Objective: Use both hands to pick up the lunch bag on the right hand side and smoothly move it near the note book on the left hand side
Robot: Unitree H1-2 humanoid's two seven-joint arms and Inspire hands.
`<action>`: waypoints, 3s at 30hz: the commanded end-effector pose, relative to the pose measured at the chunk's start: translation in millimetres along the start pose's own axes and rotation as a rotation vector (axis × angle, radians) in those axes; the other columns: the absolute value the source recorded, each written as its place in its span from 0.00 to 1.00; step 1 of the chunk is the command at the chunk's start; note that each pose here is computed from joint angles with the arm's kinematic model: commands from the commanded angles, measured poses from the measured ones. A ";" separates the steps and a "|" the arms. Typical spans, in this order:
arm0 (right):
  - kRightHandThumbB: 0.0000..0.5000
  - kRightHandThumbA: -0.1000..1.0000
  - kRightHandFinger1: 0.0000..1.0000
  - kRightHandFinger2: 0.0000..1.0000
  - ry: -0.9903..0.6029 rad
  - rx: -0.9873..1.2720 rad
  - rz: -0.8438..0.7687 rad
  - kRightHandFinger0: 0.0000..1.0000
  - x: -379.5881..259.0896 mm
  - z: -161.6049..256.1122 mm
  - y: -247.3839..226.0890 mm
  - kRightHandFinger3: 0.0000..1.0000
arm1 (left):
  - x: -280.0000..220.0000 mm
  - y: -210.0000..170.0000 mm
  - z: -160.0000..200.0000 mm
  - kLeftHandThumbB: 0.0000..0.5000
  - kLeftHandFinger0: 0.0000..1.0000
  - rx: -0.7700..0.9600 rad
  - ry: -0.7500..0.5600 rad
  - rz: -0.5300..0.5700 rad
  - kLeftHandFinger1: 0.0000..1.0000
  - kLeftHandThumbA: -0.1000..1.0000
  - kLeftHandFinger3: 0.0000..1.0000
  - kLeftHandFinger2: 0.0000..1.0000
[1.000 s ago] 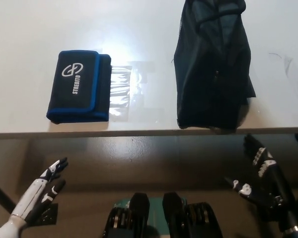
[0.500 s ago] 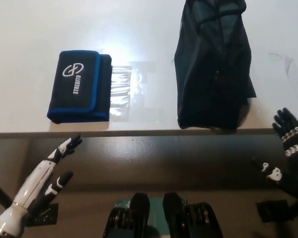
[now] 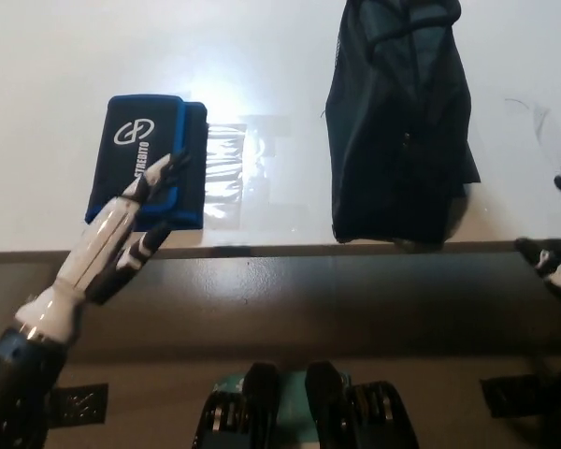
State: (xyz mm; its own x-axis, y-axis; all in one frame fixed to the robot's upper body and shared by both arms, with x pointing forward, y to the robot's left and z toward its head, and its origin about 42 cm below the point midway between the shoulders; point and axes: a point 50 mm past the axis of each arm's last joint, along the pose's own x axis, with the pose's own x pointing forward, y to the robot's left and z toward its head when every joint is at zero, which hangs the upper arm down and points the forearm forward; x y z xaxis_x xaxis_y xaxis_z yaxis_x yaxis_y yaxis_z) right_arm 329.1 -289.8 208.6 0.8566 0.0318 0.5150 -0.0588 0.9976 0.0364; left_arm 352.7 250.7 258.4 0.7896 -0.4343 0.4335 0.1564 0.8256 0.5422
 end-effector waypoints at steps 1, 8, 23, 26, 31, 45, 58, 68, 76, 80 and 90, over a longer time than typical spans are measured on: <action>0.40 1.00 1.00 1.00 -0.009 0.049 -0.021 1.00 31.2 8.4 -11.7 1.00 | 30.4 6.7 5.2 0.44 1.00 0.026 -0.006 0.020 1.00 1.00 1.00 1.00; 0.36 1.00 1.00 1.00 -0.022 0.135 -0.043 1.00 71.5 3.5 -19.5 1.00 | 67.1 8.6 6.0 0.46 1.00 0.022 -0.010 0.067 1.00 1.00 1.00 1.00; 0.44 1.00 1.00 1.00 0.010 0.307 -0.067 1.00 123.3 -20.7 -4.9 1.00 | 128.1 8.0 7.1 0.48 1.00 -0.069 0.001 0.160 1.00 1.00 1.00 1.00; 0.42 1.00 1.00 1.00 0.026 0.332 -0.073 1.00 125.5 -24.5 -3.0 1.00 | 138.4 3.4 5.5 0.56 1.00 -0.108 0.019 0.160 1.00 1.00 1.00 1.00; 0.42 1.00 1.00 1.00 0.042 0.344 -0.079 1.00 144.4 -27.6 6.3 1.00 | 166.6 -0.5 1.9 0.63 1.00 -0.121 0.036 0.153 1.00 1.00 1.00 1.00; 0.40 1.00 1.00 1.00 0.059 0.379 -0.082 1.00 173.3 -35.1 24.6 1.00 | 225.3 -17.0 -12.8 0.47 1.00 -0.267 0.144 0.119 1.00 1.00 1.00 1.00; 0.42 1.00 1.00 1.00 0.067 0.392 -0.076 1.00 177.9 -38.9 35.8 1.00 | 252.4 -59.7 -26.8 0.60 1.00 -0.293 0.246 0.025 1.00 1.00 1.00 1.00; 0.45 1.00 1.00 1.00 0.140 0.453 -0.075 1.00 191.3 -56.3 56.2 1.00 | 247.9 -82.2 -31.7 0.57 1.00 -0.364 0.277 -0.006 1.00 1.00 1.00 1.00; 0.44 1.00 1.00 1.00 0.198 0.528 -0.041 1.00 207.9 -68.7 89.6 1.00 | 247.5 -88.0 -30.8 0.58 1.00 -0.370 0.267 -0.018 1.00 1.00 1.00 1.00; 0.44 1.00 1.00 1.00 0.214 0.545 -0.008 1.00 214.7 -74.2 109.6 1.00 | 248.3 -84.6 -29.6 0.57 1.00 -0.365 0.260 -0.011 1.00 1.00 1.00 1.00; 0.46 1.00 1.00 1.00 0.237 0.568 0.026 1.00 221.5 -76.8 143.2 1.00 | 246.7 -70.3 -31.9 0.60 1.00 -0.380 0.246 0.018 1.00 1.00 1.00 1.00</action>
State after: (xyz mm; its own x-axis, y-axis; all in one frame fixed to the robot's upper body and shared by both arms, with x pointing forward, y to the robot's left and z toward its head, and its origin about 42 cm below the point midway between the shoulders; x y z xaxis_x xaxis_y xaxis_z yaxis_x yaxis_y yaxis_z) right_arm 539.1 -159.3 220.3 0.9790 0.0917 0.1823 -0.1778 0.8215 0.5418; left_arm 549.0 100.2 260.5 0.9322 -0.3499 0.0929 0.3227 0.9194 0.2251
